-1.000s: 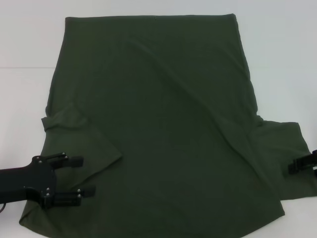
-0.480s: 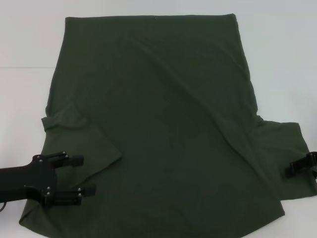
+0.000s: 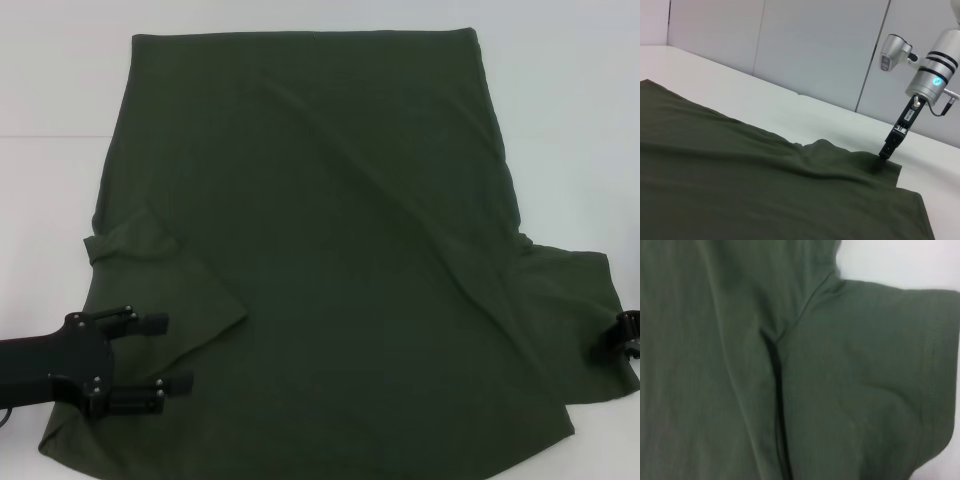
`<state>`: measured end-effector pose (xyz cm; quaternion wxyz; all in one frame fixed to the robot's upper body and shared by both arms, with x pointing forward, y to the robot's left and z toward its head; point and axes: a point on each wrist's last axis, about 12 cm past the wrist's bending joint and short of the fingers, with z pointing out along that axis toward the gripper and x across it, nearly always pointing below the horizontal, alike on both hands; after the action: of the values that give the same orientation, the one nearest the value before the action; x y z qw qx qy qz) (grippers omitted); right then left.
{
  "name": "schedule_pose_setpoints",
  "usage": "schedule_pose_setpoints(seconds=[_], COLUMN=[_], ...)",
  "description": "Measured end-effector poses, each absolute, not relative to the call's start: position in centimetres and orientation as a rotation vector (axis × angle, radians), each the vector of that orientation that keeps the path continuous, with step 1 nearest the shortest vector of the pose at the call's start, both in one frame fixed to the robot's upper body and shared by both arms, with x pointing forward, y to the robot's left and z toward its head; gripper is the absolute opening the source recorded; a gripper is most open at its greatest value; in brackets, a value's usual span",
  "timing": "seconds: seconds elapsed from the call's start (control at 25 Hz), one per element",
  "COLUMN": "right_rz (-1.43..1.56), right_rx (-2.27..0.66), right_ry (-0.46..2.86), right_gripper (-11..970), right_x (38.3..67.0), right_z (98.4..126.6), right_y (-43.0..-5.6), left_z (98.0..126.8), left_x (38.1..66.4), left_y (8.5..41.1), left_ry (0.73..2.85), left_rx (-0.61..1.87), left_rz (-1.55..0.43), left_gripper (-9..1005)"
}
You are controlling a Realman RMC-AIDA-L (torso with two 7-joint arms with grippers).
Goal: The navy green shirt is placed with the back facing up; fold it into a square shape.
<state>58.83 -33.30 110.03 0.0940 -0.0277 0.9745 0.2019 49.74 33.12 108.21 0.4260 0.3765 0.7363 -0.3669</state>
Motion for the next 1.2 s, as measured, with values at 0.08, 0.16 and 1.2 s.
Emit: schedule_pose_setpoints(seconds=[0.08, 0.16, 1.2], right_rz=[0.596, 0.595, 0.658], right_rx=[-0.083, -0.085, 0.033], right_ry=[2.888, 2.887, 2.721], right_gripper=[466, 378, 50], right_x=[58.9, 59.0, 58.8], right_z=[110.1, 110.2, 113.8], right_y=[-33.3, -33.3, -37.3], left_z=[108.2, 108.3, 108.6], left_x=[49.8, 49.8, 50.0], left_y=[33.1, 33.1, 33.5], left_ry=[1.84, 1.838, 1.828], left_rx=[0.942, 0.945, 0.926], left_rz=[-0.916, -0.913, -0.894], left_gripper=[876, 876, 876])
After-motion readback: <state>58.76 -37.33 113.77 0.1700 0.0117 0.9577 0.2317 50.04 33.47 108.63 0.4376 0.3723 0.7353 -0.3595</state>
